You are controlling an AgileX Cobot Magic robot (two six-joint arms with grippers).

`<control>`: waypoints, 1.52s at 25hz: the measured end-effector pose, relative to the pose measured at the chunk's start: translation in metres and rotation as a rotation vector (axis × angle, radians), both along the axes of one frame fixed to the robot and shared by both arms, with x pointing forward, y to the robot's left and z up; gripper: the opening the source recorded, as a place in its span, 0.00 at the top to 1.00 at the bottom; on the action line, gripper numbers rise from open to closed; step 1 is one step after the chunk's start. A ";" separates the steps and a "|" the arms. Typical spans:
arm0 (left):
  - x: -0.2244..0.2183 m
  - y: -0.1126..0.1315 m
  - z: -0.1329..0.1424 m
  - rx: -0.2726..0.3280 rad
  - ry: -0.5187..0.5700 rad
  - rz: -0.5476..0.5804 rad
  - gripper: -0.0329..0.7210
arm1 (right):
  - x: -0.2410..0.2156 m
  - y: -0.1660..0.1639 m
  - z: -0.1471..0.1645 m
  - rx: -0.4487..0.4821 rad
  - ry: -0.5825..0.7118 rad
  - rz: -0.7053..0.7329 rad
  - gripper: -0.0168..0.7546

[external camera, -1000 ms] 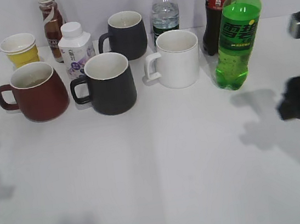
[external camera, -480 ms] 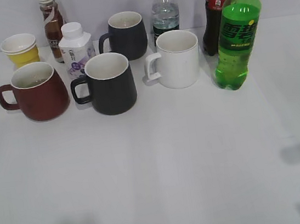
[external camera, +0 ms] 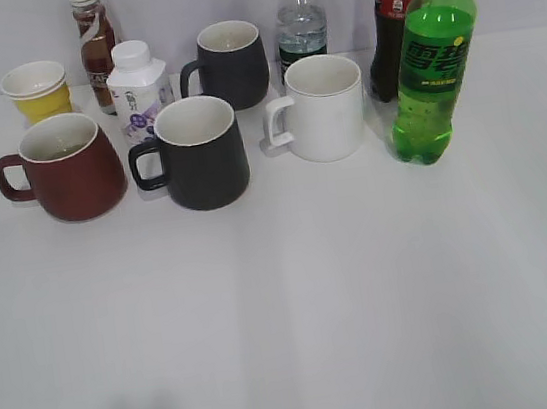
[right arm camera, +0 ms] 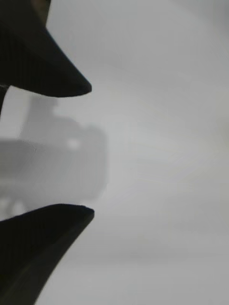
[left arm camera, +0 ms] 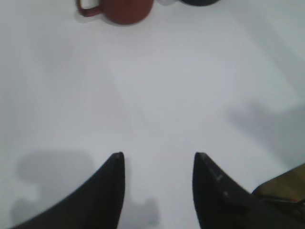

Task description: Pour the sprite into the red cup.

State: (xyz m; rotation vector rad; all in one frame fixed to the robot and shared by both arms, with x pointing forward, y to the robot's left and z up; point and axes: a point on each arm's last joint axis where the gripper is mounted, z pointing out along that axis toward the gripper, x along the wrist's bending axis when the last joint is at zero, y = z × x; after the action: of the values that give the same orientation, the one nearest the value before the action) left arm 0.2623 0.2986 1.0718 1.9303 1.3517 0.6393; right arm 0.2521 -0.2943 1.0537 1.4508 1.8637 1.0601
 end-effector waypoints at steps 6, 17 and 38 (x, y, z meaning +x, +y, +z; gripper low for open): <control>0.007 -0.006 -0.016 0.014 -0.002 -0.047 0.48 | -0.004 -0.005 0.000 -0.040 -0.048 -0.014 0.30; 0.007 -0.006 -0.016 0.019 -0.004 -0.049 0.48 | -0.003 -0.007 0.000 -0.067 -0.057 -0.025 0.30; -0.003 0.005 -0.014 0.001 -0.075 0.235 0.62 | -0.012 -0.010 0.000 -0.061 -0.098 -0.252 0.30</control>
State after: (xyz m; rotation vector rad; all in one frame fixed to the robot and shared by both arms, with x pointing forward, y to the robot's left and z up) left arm 0.2591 0.3034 1.0574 1.7442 1.5434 0.8172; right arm 0.2402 -0.3041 1.0541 1.5224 1.5833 0.9262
